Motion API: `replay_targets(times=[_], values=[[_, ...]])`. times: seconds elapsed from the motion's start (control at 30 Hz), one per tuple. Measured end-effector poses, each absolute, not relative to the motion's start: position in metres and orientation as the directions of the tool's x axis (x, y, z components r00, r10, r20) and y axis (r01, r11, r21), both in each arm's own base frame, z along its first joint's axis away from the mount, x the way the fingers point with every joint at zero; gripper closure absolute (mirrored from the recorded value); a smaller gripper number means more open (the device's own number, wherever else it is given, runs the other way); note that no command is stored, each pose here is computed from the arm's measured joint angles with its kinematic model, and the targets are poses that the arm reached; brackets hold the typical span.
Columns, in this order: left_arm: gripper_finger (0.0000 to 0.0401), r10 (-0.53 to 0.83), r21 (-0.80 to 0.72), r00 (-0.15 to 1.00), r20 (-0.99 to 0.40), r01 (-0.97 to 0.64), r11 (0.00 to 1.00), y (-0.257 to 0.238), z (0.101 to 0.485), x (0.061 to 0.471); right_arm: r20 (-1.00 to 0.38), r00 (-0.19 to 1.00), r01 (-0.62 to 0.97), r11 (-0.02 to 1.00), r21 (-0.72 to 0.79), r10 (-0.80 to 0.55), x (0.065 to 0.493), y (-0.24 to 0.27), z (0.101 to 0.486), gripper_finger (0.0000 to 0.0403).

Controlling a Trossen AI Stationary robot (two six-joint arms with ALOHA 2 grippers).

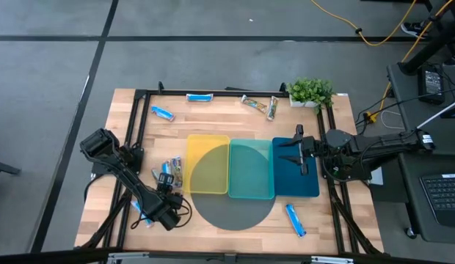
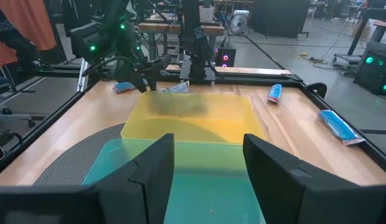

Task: Pick and place Granola Bars by type
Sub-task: Put the yellow granola bar into the yellow bin

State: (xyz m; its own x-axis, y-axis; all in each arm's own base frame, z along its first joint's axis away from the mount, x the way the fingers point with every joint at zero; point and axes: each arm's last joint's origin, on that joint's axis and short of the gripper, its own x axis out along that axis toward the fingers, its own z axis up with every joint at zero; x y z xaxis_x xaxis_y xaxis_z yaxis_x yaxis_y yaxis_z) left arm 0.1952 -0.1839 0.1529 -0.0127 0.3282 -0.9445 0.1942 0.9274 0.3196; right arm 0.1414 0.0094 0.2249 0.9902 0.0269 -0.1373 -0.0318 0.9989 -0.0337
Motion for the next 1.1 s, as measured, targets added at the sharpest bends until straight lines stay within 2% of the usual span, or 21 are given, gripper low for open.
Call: replay_targets(times=[0.37, 0.77, 0.9, 1.1], values=[[0.0288, 0.287, 0.269, -0.056, -0.956, 0.218, 0.938, -0.185, 0.153, 0.194, -0.137, 0.990, -0.032, 0.999, -0.034, 0.028, 0.141, 0.009, 0.225, 0.0208], [0.0295, 0.385, 0.329, -0.121, -0.915, 0.330, 0.885, -0.190, 0.124, 0.195, -0.138, 0.990, -0.032, 0.999, -0.033, 0.027, 0.141, 0.009, 0.225, 0.0208], [0.0312, 0.386, 0.332, -0.119, -0.915, 0.322, 0.887, -0.190, 0.125, 0.195, -0.137, 0.990, -0.032, 0.999, -0.033, 0.027, 0.141, 0.009, 0.225, 0.0208], [0.0362, 0.369, 0.325, -0.114, -0.922, 0.287, 0.901, -0.189, 0.128, 0.194, -0.137, 0.990, -0.032, 0.999, -0.033, 0.027, 0.141, 0.009, 0.225, 0.0208]])
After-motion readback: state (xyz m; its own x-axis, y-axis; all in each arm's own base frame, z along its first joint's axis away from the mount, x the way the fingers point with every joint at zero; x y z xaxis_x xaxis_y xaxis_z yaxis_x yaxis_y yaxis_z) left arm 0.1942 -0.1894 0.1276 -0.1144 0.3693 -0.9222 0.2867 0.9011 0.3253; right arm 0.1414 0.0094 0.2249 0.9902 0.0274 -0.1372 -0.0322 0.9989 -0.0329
